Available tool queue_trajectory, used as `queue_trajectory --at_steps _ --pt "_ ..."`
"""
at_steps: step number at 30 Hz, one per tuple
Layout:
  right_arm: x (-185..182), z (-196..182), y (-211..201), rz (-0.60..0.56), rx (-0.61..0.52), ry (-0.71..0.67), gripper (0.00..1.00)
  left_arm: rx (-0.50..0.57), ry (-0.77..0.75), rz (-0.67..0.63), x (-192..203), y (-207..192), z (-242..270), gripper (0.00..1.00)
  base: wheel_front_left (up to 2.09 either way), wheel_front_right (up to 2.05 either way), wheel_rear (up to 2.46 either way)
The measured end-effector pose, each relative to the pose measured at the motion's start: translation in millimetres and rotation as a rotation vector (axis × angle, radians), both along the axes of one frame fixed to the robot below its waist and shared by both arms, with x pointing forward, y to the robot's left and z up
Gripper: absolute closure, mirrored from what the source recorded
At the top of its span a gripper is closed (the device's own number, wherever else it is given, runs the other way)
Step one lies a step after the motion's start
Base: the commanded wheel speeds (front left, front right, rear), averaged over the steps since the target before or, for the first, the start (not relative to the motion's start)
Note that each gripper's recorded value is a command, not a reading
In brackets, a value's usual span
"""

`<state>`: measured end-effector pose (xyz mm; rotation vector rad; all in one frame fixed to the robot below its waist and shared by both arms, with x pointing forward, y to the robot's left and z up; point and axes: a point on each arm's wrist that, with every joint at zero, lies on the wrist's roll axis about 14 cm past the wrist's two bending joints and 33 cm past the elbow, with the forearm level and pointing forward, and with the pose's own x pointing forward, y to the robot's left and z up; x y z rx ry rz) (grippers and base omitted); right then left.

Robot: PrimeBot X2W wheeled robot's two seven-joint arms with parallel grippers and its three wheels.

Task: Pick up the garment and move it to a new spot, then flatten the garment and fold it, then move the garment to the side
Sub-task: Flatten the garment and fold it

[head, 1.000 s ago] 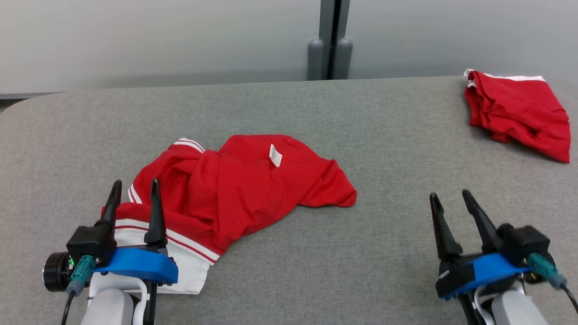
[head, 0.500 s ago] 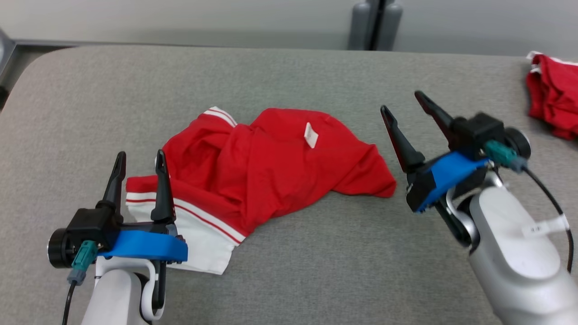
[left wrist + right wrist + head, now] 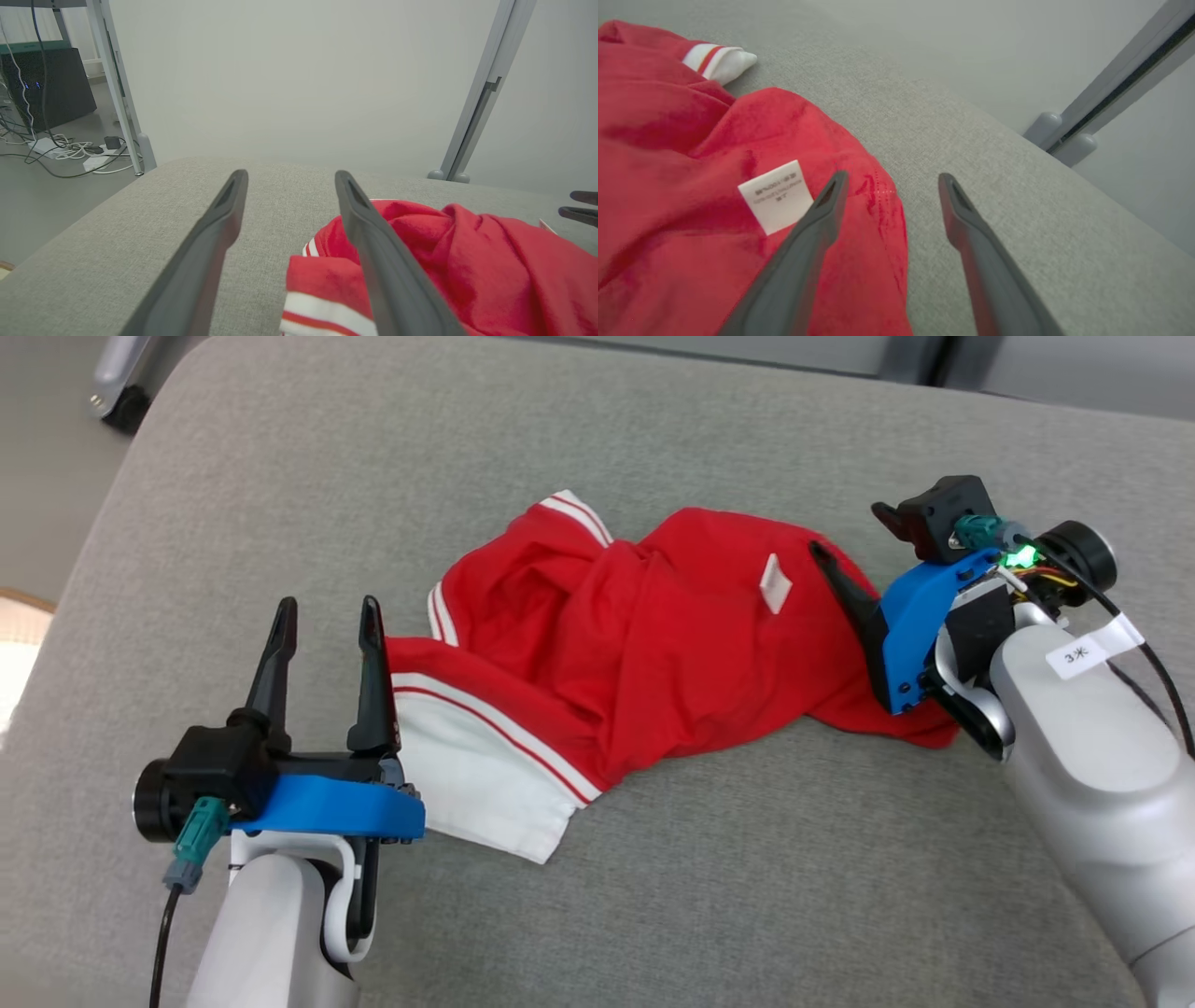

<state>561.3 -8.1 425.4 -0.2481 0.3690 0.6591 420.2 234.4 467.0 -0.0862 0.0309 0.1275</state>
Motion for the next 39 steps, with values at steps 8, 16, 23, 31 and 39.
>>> queue_trajectory --at_steps 8,16,23,31,39 --pt "-2 -46 6 0.039 -0.105 0.124 0.0 -0.008 0.027 0.051 -11 15 -7 0.0 0.0 0.0 0.0" --pt "-4 -53 12 0.052 -0.113 0.172 1.0 -0.021 0.031 0.069 -14 15 -7 0.0 0.0 0.0 0.0" --pt "3 -23 4 0.028 -0.019 0.059 1.0 -0.024 0.019 0.059 -11 11 -4 0.0 0.0 0.0 0.0" --pt "-10 25 -16 -0.028 0.144 -0.085 1.0 -0.021 0.008 0.025 -14 0 -2 0.0 0.0 0.0 0.0" --pt "-51 55 -49 -0.081 0.247 -0.174 1.0 -0.017 -0.005 -0.013 -20 -11 2 0.0 0.0 0.0 0.0"
